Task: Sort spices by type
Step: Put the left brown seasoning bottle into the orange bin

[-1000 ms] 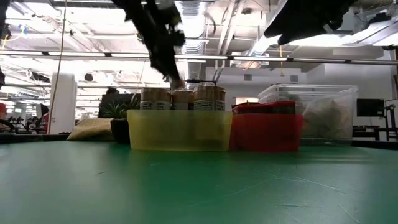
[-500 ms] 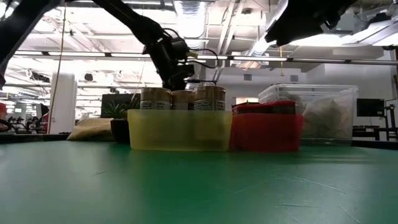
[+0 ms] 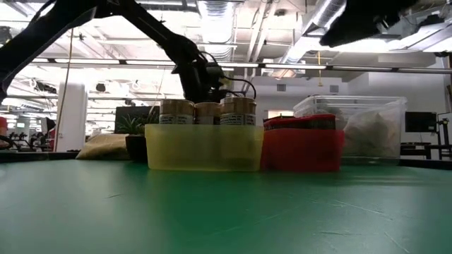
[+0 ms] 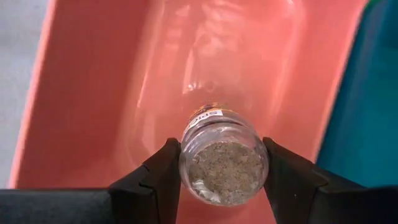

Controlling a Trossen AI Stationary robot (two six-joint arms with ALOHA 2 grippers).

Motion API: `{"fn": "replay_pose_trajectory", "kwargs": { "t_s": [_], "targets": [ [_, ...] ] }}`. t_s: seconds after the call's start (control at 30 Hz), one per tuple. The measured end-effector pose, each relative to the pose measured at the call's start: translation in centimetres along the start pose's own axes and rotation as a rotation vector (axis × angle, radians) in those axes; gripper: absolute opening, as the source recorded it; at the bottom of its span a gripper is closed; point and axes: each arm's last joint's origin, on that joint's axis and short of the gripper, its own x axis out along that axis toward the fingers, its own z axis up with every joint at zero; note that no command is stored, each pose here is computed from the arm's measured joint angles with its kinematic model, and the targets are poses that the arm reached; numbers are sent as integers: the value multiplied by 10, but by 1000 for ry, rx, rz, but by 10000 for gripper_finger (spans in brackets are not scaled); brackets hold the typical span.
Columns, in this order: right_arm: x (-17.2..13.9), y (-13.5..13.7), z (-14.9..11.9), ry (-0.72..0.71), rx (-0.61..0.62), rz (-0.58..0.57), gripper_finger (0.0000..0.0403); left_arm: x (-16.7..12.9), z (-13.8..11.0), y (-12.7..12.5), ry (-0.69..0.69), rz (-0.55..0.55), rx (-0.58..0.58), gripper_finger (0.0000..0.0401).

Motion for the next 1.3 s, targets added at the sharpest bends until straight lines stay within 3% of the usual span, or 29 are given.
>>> {"fn": "replay_pose_trajectory", "kwargs": {
  "t_s": [0.4,0.6,0.8,1.03,1.2,1.3],
  "targets": [
    [-12,-12,0,-22,60,39,327,-8,-2,-1,22,21,-18,293],
    [-16,-11,-2,-25,38,50,327,-55,13,-10,-140,92,49,300],
    [-19,-10,-2,-54,41,33,327,-97,31,-28,-313,238,227,289],
    [-18,-11,-2,-55,88,25,327,-54,28,-10,-176,183,327,273],
    [-19,-10,-2,-59,100,35,327,-28,15,7,-77,28,395,261],
    [-18,-9,-4,-60,103,35,327,-29,14,11,-74,56,425,255]
  ]
}}
